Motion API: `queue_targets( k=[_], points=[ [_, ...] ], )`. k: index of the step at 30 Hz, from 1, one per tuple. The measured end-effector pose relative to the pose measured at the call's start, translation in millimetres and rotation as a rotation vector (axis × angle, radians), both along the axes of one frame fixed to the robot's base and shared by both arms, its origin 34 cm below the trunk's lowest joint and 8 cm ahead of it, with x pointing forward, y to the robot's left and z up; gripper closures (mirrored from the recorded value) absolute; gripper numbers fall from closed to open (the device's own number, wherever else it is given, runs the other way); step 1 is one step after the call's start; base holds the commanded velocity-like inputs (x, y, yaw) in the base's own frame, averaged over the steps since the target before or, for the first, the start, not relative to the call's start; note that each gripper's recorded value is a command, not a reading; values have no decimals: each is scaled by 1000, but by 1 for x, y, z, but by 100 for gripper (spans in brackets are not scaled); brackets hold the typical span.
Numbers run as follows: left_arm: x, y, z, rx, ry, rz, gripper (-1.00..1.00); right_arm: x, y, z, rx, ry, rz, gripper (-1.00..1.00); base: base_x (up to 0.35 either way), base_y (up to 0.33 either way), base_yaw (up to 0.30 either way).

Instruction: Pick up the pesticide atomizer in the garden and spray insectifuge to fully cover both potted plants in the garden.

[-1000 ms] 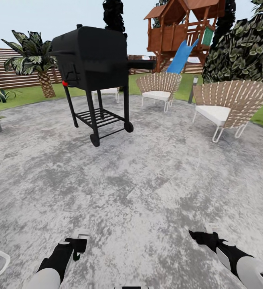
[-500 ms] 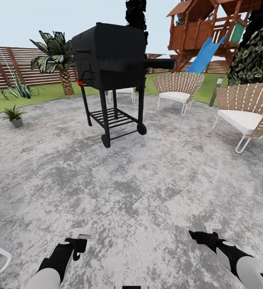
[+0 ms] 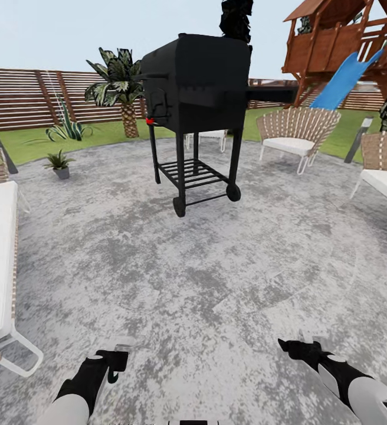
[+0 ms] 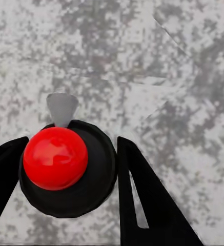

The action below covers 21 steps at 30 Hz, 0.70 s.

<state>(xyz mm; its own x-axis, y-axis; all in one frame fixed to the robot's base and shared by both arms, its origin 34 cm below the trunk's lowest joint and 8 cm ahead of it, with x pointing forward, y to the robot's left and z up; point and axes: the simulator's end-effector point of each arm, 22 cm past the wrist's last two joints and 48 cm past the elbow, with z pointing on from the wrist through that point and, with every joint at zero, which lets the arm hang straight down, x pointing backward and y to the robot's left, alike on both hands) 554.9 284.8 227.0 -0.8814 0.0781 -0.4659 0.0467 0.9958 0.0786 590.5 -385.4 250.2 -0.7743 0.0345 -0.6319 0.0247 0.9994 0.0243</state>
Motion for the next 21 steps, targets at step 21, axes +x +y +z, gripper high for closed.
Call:
queue_targets(
  k=[21],
  points=[
    [9,0,16,-1,-32,0,100,8,0,18,0,-33,1,-100,0,0,289]
  ],
)
